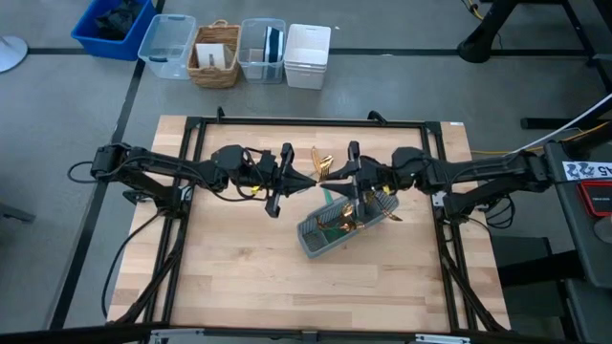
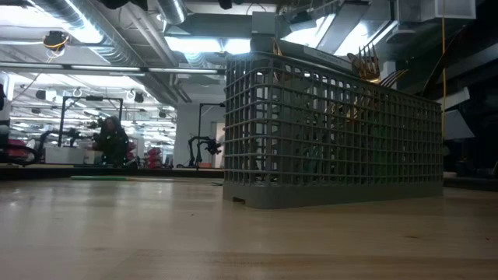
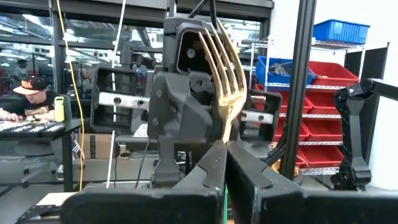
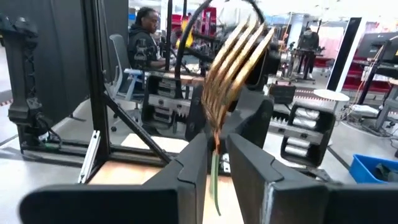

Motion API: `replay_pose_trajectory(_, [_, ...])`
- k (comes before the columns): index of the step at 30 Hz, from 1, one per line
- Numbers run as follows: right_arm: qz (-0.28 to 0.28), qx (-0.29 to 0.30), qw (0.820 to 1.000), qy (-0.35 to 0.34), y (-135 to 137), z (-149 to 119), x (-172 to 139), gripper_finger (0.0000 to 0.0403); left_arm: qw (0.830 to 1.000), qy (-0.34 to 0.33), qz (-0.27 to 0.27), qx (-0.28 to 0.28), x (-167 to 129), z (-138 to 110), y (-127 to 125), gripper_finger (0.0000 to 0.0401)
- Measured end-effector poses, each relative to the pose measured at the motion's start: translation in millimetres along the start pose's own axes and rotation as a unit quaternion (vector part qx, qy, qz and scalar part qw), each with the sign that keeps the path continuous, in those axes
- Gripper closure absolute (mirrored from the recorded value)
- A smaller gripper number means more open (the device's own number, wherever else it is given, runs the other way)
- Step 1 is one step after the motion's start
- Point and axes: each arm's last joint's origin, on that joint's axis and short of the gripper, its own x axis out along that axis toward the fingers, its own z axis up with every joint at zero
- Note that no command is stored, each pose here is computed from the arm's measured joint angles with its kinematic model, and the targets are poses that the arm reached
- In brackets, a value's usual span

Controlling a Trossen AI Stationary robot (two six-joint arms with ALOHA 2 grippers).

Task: Sort silverware
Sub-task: Put the gold fork into the gray silverware organizer

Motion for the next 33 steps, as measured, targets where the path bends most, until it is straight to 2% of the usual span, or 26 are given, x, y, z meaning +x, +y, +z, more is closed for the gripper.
replay_pose_trajectory(11, [-0.001,-0.003,1.000,-0.018,0,-5,11,0.0332,1.000,0.003,0.000,-0.001,0,-1,0,0.0401])
replay_pose_trajectory(14, [0.004,-0.026,0.999,-0.026,0,-3,11,0.0332,1.000,0.004,0.000,-0.001,0,-1,0,0.0401])
replay_pose_trajectory(17, [0.020,-0.033,0.999,-0.034,1,-2,11,0.0348,1.000,0.005,0.000,-0.001,0,-1,0,0.0401])
replay_pose_trajectory(21, [0.024,-0.041,0.998,-0.028,1,-3,11,0.0391,1.000,0.006,-0.001,-0.001,0,-1,0,0.0401])
replay_pose_trajectory(26, [0.024,-0.040,0.999,-0.024,1,-4,11,0.0389,1.000,0.008,0.000,0.005,0,-2,0,0.0400])
replay_pose_trajectory(33, [0.026,-0.022,0.999,-0.011,1,11,-13,0.0395,0.998,0.059,0.003,0.021,-1,-11,1,0.0357])
